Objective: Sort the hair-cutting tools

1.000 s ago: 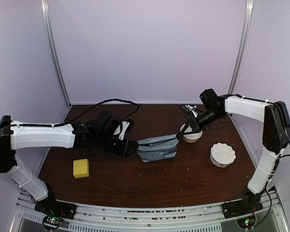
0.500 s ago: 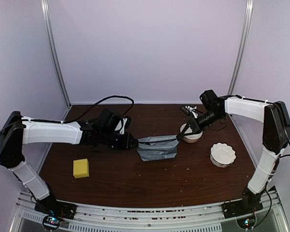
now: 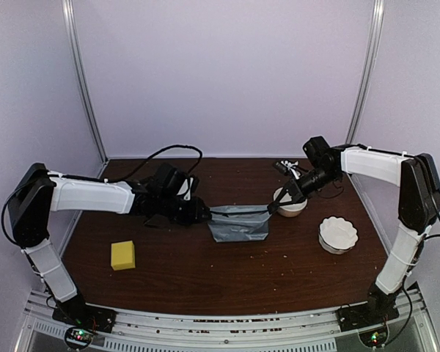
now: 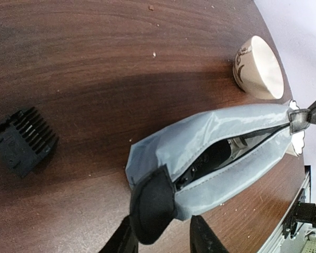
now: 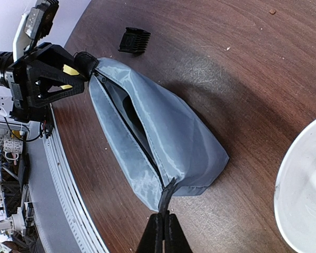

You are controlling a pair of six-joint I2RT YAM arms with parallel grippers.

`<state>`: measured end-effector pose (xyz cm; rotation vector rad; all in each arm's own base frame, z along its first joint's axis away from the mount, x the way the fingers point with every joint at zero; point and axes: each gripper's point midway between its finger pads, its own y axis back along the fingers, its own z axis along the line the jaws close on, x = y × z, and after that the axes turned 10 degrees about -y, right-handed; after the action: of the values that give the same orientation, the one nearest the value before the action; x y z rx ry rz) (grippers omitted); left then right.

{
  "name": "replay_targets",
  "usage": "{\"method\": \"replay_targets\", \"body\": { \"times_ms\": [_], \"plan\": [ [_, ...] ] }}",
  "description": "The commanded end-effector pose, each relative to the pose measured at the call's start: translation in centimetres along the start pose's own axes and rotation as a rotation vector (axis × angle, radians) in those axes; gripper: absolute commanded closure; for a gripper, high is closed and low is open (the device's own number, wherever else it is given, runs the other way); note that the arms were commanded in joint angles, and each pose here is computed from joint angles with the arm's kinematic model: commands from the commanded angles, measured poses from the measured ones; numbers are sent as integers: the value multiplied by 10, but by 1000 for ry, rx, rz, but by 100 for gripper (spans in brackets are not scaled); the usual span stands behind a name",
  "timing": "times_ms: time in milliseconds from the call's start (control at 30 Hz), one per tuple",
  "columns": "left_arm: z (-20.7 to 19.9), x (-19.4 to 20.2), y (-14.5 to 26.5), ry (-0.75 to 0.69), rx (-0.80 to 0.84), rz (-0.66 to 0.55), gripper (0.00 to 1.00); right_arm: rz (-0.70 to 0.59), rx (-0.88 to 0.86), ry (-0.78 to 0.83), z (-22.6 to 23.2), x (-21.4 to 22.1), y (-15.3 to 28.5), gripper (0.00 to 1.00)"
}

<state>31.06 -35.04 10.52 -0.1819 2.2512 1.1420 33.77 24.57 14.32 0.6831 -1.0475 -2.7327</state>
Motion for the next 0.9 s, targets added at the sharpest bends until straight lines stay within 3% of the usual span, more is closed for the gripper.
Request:
{"method": "replay_targets", "body": {
  "times_ms": [0,200,433,500,533,767,867],
  "plan": [
    [-4,-26,20,7,-20,-98,63,-4,-22,24,5,-1,0,99],
    [9,-32,19,67,-31,-121,66,-5,-20,24,5,-1,0,99],
    [-3,-38,4,52,57,-115,87,-10,-15,28,5,-3,1,99],
    [-5,-42,2,52,82,-117,100,-7,-15,25,6,-4,3,100],
    [-7,-46,5,48,92,-128,100,-6,-19,29,11,-6,6,100],
    [-37,-118,101,-149,42,-364,100,-146,-97,119,76,-62,62,100],
    [-40,-129,127,-178,2,-404,100,-163,-109,112,84,-71,67,100]
  ]
}}
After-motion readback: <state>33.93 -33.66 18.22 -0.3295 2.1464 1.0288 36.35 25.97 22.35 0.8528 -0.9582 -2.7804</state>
